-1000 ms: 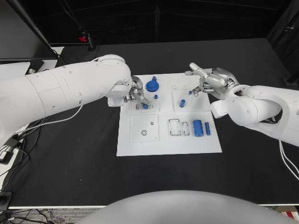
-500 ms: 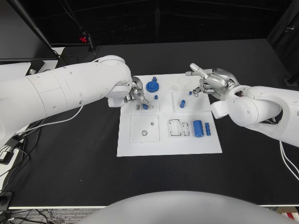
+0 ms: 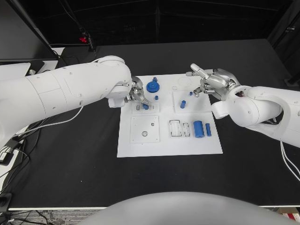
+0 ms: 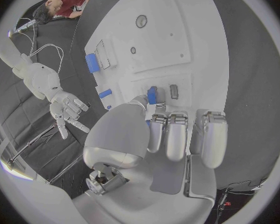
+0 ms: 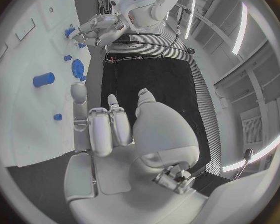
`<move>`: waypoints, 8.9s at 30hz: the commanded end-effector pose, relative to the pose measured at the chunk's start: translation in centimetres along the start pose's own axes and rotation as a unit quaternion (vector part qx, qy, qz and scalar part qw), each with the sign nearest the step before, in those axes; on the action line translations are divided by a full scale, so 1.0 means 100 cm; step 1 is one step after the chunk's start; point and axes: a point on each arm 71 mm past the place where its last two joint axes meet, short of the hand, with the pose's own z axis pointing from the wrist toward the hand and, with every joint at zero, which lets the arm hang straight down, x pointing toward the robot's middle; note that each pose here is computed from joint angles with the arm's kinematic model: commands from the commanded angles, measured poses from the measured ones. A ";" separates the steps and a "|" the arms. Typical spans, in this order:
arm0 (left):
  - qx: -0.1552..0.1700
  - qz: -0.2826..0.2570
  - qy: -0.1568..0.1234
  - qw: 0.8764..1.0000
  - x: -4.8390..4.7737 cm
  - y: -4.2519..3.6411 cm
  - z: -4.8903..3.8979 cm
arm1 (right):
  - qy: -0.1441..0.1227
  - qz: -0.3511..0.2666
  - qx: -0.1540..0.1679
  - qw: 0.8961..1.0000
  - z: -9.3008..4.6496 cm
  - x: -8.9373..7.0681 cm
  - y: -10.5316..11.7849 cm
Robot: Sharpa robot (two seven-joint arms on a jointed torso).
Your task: Assemble the parts on the task board
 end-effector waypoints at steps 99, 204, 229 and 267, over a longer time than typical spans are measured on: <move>-0.001 -0.005 -0.012 1.000 0.0029 0.0046 0.0010 | 0.002 0.007 0.004 1.000 0.000 -0.001 0.000; 0.016 -0.006 -0.100 0.995 -0.0707 0.0497 -0.0216 | 0.007 0.008 0.003 1.000 0.005 -0.001 -0.002; -0.002 0.027 -0.072 0.997 -0.0606 0.0521 0.0000 | 0.010 0.008 0.005 1.000 0.005 0.002 -0.003; -0.013 0.028 -0.052 0.998 -0.0533 0.0497 0.0148 | 0.018 0.010 0.006 1.000 0.007 0.008 -0.003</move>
